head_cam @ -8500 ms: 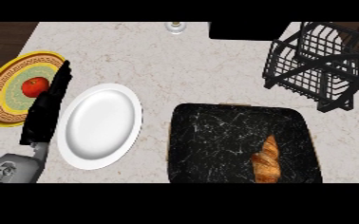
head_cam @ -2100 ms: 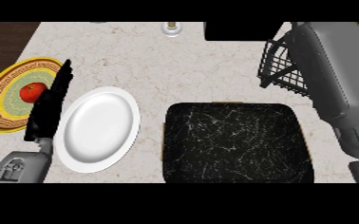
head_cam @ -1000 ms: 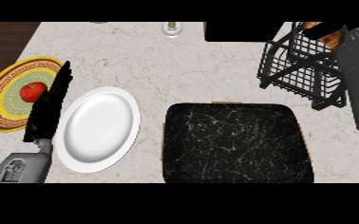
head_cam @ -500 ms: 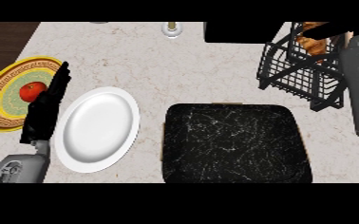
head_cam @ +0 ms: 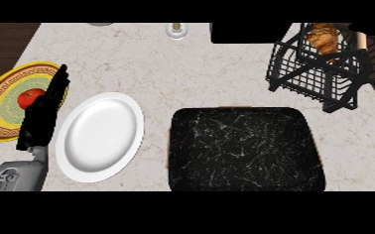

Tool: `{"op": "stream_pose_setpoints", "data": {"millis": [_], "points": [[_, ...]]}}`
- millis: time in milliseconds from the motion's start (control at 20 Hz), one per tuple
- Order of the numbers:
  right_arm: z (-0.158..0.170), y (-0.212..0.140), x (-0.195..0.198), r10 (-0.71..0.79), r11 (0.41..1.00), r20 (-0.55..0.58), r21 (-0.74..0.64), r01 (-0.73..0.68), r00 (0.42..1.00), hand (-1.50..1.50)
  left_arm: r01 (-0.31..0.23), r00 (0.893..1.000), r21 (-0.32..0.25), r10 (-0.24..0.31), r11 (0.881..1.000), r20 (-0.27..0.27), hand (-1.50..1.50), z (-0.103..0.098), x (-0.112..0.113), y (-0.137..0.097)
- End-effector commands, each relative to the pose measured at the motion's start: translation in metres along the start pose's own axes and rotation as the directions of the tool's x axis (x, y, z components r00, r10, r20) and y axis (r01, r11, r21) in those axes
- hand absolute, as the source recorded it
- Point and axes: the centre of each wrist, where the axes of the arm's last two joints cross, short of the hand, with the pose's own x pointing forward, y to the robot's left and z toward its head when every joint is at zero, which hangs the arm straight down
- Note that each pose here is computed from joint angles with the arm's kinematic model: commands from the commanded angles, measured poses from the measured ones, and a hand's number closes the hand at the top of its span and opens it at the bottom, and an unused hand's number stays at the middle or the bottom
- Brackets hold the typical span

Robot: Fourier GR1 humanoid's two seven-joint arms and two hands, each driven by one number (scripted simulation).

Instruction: Pick the croissant from the tray and place it in the tiered basket

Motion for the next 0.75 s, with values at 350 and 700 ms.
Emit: {"op": "stream_pose_setpoints", "data": {"millis": [350, 700], "points": [[0.036, -0.097, -0.090, -0.098, 0.995, -0.179, 0.014, 0.102, 0.979, -1.50, 0.000, 1.000, 0.031, 0.001, 1.000, -0.010, 0.00, 0.015, -0.011, 0.002], [0.071, -0.171, -0.154, -0.213, 0.977, -0.125, -0.005, 0.214, 0.969, -1.50, -0.017, 1.000, 0.016, 0.017, 1.000, -0.018, 0.00, 0.014, 0.001, -0.001]]}}
